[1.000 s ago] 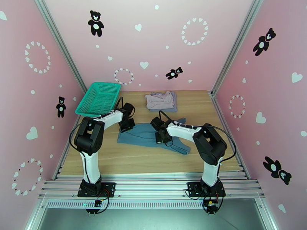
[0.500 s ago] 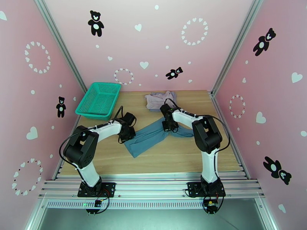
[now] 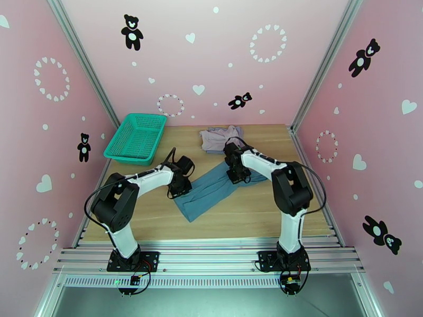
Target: Fold and stack the mixed laundry pile
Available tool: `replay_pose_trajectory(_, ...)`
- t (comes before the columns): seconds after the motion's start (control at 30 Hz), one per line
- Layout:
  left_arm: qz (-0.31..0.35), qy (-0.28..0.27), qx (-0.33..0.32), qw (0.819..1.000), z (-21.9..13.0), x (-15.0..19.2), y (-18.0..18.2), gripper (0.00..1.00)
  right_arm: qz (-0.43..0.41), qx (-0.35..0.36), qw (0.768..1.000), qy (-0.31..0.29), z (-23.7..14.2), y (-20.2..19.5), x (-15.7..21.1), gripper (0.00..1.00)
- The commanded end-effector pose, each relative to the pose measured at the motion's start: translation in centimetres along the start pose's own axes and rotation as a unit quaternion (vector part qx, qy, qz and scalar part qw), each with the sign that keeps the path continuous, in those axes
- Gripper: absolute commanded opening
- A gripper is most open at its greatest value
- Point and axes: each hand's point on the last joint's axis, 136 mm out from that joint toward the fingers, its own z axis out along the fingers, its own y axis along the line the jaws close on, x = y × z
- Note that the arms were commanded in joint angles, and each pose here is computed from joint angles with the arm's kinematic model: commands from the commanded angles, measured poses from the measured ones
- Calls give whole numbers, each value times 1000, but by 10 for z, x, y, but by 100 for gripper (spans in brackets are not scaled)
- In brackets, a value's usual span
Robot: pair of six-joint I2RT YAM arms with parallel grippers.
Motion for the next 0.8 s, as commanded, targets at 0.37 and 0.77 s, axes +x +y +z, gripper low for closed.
replay_pose_trajectory(0.37, -33, -30, -5, 999, -62, 0, 60, 45, -50, -95, 986, -129, -91, 155, 43, 48)
replay_pose_trajectory(0.77, -48, 2, 44, 998, -15, 7, 55, 42, -33, -88, 989, -116, -72, 173, 56, 52)
